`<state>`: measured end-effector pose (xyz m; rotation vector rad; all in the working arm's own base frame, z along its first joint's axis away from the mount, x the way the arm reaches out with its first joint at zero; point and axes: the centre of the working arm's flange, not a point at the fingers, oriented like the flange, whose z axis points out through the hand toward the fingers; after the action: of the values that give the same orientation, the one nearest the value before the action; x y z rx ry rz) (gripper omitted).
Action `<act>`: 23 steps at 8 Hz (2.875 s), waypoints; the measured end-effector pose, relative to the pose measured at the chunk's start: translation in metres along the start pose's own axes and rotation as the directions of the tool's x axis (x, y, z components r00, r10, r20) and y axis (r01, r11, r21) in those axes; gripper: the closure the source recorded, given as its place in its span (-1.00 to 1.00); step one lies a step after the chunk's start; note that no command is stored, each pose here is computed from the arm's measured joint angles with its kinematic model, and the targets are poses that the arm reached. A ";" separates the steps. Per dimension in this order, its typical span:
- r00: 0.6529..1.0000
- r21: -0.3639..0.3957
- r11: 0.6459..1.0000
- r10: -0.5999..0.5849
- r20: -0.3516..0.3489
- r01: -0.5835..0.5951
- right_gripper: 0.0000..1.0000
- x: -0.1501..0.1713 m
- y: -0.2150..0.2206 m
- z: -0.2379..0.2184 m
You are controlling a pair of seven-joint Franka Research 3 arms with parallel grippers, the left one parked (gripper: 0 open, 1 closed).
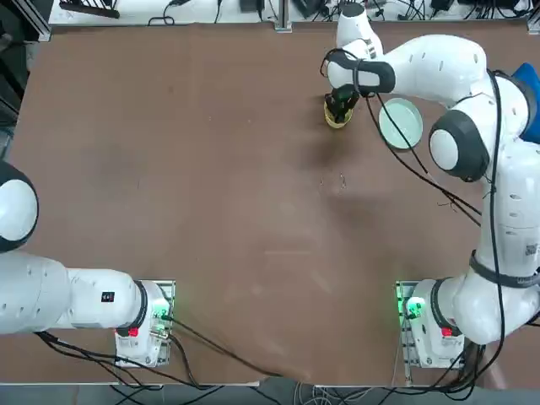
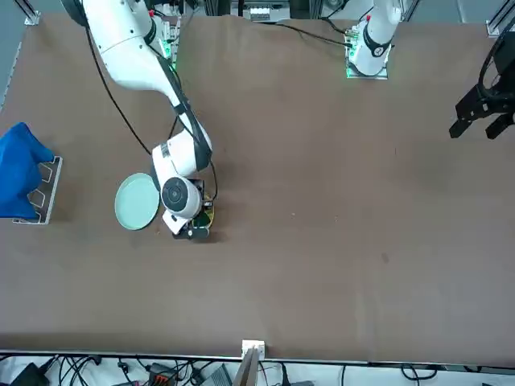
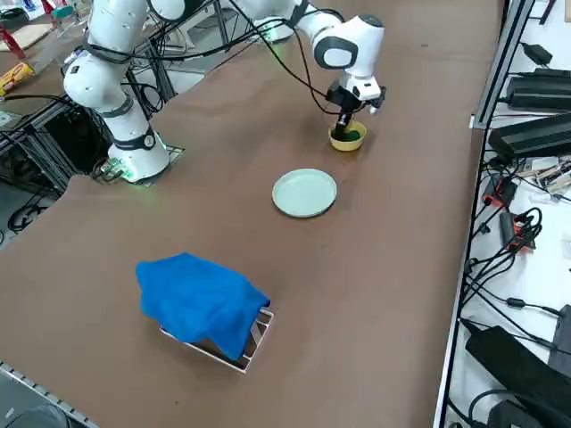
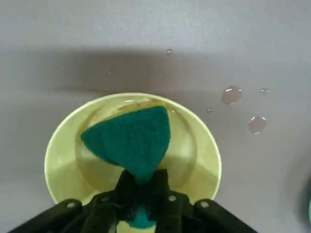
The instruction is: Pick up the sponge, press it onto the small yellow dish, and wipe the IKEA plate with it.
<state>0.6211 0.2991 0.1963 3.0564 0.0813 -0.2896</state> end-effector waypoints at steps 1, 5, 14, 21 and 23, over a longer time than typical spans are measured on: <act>1.000 0.000 1.000 0.000 0.000 0.000 0.81 0.000 0.000 0.000; 1.000 0.000 1.000 -0.020 -0.001 0.020 0.81 0.000 0.000 0.000; 0.999 0.017 1.000 -0.020 -0.048 0.021 0.81 -0.016 0.048 -0.130; 0.997 0.053 0.998 -0.040 -0.065 0.044 0.81 -0.058 0.239 -0.047; 0.996 0.059 0.997 -0.038 -0.077 0.043 0.81 -0.080 0.260 -0.006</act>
<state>0.5590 0.0364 0.2338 3.1295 0.1414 -0.1811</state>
